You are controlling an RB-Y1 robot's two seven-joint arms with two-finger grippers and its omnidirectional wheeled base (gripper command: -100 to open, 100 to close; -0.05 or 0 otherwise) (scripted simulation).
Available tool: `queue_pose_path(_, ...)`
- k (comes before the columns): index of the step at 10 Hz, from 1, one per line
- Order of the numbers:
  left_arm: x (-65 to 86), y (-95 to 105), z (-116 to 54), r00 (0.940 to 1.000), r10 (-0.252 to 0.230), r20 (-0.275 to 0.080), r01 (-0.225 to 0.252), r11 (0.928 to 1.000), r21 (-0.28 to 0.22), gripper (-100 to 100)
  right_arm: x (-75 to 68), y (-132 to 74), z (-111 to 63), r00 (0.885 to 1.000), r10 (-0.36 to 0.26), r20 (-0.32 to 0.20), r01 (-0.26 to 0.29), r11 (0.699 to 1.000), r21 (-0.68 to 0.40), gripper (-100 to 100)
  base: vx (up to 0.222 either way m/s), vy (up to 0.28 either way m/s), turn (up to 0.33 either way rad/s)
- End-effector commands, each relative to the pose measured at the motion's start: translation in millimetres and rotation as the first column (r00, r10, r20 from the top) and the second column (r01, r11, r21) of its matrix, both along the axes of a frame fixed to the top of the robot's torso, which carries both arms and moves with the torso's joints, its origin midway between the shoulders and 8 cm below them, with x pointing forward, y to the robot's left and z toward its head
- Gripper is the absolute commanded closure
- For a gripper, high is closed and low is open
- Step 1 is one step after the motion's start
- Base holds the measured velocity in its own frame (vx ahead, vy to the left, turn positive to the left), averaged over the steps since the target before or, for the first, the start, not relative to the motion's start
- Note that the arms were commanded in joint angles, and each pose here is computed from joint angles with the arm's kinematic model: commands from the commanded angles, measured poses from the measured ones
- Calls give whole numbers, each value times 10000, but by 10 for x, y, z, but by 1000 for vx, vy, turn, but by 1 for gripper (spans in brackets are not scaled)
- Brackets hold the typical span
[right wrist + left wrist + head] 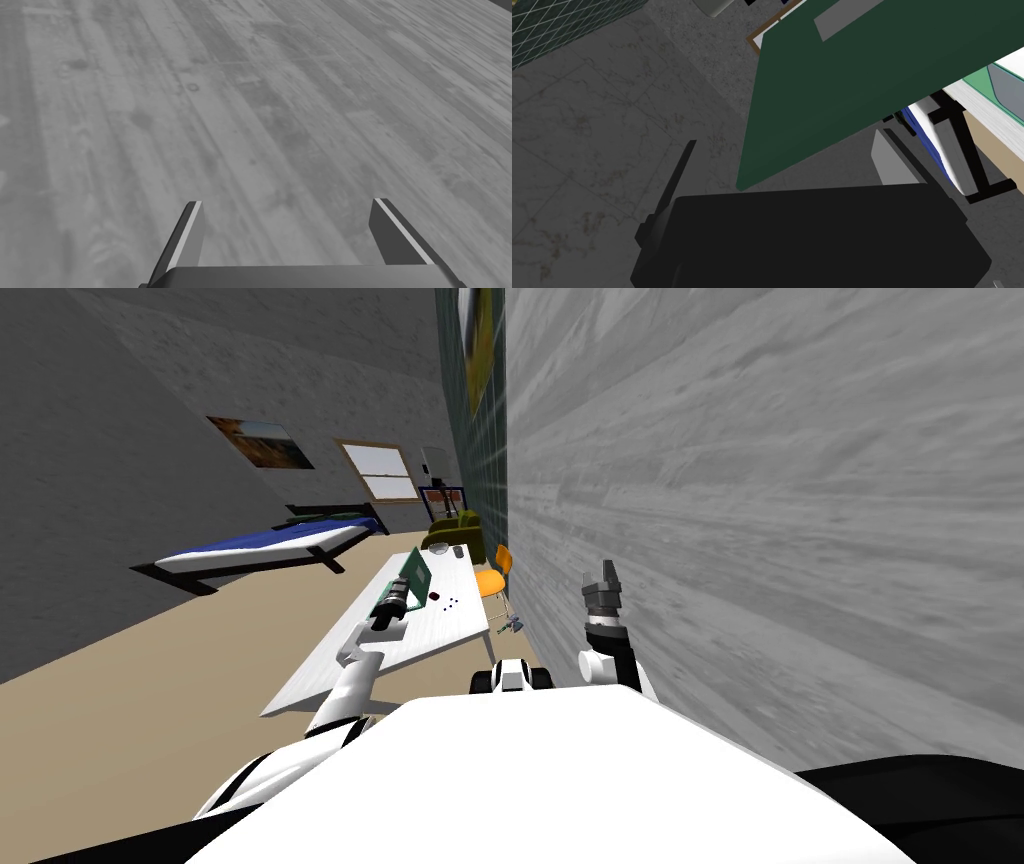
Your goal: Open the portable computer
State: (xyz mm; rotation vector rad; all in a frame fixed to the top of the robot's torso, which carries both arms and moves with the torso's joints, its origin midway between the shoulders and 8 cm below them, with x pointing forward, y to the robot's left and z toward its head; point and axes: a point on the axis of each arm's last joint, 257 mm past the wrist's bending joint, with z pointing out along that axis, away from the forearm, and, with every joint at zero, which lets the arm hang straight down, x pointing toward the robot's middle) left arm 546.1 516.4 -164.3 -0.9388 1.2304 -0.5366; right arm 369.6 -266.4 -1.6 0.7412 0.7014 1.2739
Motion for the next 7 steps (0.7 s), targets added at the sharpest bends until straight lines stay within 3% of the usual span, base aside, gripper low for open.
queue_pose_path(1, 59, 82, -100, 9999, 52, -139, -53, 10000, -30, -100, 1, 6, 2, 10000, 16, 7, -16, 10000, 5, 0, -23, -5, 2)
queue_pose_path(2, 44, 111, -179, 9995, 115, -284, -117, 9999, -80, -100, 3, 11, 3, 10000, 31, 9, -31, 10000, 10, 0, -5, 0, -2)
queue_pose_path(3, 185, 100, 68, 9998, -81, 183, 78, 9999, 128, -100, 4, 16, 2, 10000, 44, 9, -44, 10000, 14, 0, -29, -9, -46)
queue_pose_path(6, 149, 202, -201, 9994, 142, -314, -144, 9999, -68, -100, 9, 35, 6, 10000, 95, 20, -95, 9999, 31, 0, -20, -6, -15)
queue_pose_path(7, 285, 194, 65, 9998, -37, 182, 35, 9999, 147, -100, 10, 39, 6, 9999, 108, 21, -108, 9999, 35, 0, -35, -17, -45)
